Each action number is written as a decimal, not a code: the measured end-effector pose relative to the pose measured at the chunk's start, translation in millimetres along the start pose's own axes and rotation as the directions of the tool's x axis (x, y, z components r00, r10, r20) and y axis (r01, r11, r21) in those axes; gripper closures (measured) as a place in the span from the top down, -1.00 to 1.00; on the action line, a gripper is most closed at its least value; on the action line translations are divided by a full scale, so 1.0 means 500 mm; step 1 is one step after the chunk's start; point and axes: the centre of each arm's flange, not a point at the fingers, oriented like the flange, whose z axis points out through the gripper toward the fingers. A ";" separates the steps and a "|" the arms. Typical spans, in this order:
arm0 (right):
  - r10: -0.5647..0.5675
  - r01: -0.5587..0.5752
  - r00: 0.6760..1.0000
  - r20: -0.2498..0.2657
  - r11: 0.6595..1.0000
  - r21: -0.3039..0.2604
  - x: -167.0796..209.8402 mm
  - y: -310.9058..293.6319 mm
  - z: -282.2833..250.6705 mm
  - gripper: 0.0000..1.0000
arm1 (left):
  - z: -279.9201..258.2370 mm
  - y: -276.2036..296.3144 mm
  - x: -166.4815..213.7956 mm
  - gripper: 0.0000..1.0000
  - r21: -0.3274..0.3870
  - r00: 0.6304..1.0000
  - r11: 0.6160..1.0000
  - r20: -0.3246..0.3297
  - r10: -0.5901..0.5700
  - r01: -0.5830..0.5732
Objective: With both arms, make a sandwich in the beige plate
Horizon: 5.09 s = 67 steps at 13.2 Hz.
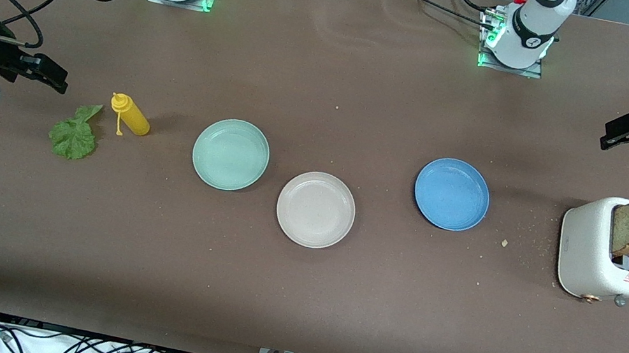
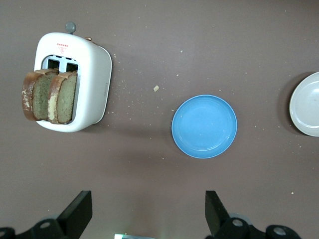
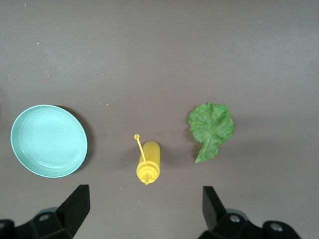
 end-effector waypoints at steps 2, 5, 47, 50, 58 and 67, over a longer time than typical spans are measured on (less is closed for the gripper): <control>0.003 -0.003 1.000 0.000 1.000 0.000 0.000 0.004 0.000 1.00 | 0.011 0.004 0.006 1.00 0.002 1.000 1.000 0.010 0.002 -0.002; 0.005 -0.005 1.000 0.000 1.000 0.000 0.000 0.006 0.000 1.00 | 0.027 0.006 0.016 1.00 0.006 1.000 1.000 0.026 0.002 -0.002; -0.003 0.003 1.000 0.004 1.000 0.000 0.000 0.007 0.004 1.00 | 0.497 -0.366 0.194 0.05 0.023 0.987 0.987 0.016 0.159 -0.159; -0.003 0.003 1.000 0.004 1.000 0.000 0.000 0.007 0.004 1.00 | 0.491 -0.370 0.195 -0.59 0.023 0.983 0.983 0.014 0.182 -0.182; -0.006 0.006 1.000 0.005 1.000 0.000 0.000 0.007 0.005 1.00 | 0.316 -0.355 0.196 -0.82 0.000 0.970 0.973 0.078 0.229 -0.230; -0.083 0.083 0.996 0.014 0.996 0.014 0.004 0.053 0.015 1.00 | 0.348 -0.105 0.209 -0.82 -0.504 0.935 0.830 0.111 0.337 -0.239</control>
